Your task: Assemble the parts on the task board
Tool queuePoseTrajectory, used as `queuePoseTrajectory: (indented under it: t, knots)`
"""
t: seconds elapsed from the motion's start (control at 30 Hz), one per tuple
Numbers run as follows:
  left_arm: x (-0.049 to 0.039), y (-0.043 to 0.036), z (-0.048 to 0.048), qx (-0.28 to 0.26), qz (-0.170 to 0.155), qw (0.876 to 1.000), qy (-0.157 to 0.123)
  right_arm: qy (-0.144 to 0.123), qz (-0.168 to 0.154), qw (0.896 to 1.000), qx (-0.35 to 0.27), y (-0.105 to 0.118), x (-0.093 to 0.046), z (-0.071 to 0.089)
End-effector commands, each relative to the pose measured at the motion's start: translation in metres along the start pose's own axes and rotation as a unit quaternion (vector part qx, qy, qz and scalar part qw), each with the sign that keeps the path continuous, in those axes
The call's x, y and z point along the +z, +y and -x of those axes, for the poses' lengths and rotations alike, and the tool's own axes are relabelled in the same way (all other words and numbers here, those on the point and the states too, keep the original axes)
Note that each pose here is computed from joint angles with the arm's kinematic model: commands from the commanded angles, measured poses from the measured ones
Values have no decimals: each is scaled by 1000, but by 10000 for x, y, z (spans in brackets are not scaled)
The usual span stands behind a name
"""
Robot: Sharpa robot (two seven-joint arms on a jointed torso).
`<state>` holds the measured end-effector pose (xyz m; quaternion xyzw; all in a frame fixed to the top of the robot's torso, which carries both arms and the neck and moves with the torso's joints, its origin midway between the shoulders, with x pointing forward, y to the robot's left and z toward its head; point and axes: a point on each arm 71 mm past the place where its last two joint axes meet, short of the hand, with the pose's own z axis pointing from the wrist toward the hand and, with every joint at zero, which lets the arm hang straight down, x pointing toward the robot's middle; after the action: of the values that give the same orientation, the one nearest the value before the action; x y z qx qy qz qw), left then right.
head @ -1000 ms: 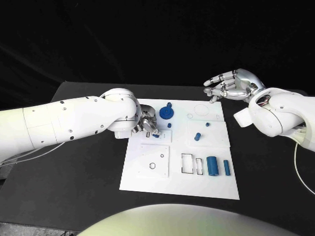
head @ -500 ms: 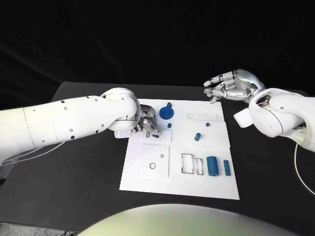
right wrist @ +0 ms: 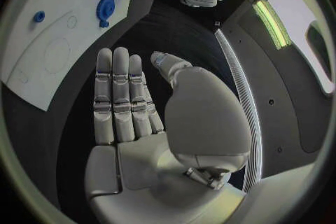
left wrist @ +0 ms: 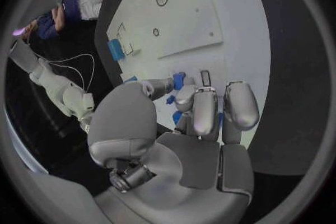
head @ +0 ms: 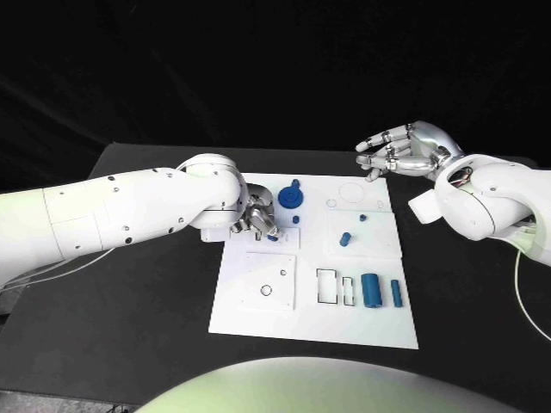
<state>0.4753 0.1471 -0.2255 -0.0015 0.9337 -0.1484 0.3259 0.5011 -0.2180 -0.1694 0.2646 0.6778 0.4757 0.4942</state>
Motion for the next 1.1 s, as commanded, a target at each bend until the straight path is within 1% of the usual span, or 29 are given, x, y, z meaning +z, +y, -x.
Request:
queuePoseTrajectory:
  t: [0.03, 0.37, 1.1]
  knots:
    - [5, -21, -23, 6, -2, 1000, 10, 9, 5, 1000, -1, 9, -3, -19]
    - [11, -27, -21, 6, -2, 1000, 10, 9, 5, 1000, -1, 9, -6, -19]
    - [20, -9, -9, 5, 1, 1000, 10, 9, 6, 1000, -1, 11, -11, -19]
